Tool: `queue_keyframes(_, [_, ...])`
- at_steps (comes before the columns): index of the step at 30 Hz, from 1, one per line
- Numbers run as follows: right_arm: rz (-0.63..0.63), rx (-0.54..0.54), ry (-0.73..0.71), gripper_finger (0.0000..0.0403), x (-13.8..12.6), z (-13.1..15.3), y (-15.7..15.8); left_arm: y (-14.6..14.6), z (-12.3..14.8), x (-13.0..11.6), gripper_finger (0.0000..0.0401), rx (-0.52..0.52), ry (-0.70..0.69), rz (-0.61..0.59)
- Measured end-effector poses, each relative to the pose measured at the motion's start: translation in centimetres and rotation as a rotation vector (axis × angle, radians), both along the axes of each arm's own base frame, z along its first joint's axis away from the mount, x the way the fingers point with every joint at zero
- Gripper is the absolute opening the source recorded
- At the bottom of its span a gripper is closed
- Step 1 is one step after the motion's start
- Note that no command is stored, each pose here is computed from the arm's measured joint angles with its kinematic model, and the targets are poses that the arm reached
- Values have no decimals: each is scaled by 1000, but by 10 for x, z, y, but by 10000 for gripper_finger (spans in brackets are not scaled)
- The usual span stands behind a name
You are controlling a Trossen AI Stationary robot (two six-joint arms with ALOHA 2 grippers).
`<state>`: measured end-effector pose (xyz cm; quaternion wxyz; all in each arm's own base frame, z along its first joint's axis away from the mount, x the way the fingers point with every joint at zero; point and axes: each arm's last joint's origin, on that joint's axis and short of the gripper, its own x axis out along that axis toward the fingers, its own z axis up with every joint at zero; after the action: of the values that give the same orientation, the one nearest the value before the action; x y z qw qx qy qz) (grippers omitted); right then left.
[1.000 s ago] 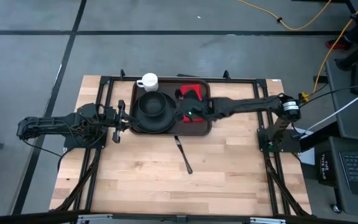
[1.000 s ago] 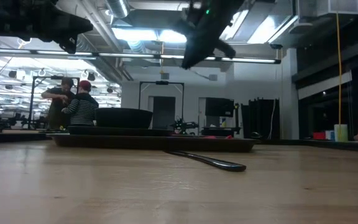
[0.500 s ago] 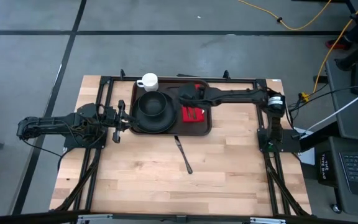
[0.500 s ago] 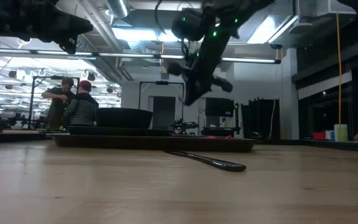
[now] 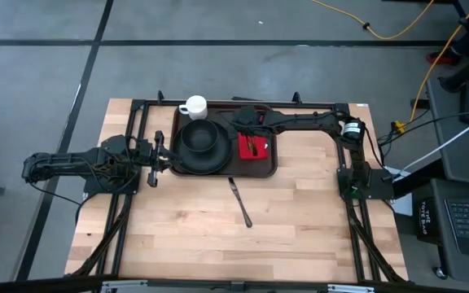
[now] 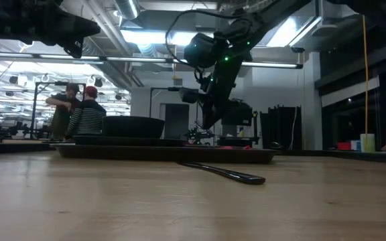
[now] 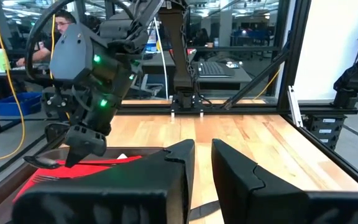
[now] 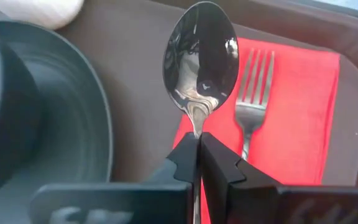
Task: Set up tray
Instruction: Put the silver spoon on the red napkin to the left of the silver fork
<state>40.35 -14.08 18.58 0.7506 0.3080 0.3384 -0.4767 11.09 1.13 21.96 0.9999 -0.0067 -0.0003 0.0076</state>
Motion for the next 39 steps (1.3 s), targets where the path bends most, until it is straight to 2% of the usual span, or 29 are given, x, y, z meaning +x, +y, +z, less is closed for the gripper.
queue_keyframes(15, [-70,46,-2,16,4,-35,-20,0,0,0,49,0,0,0])
queue_keyframes(39, [-79,75,-7,16,1,-40,-29,0,0,0,49,0,0,0])
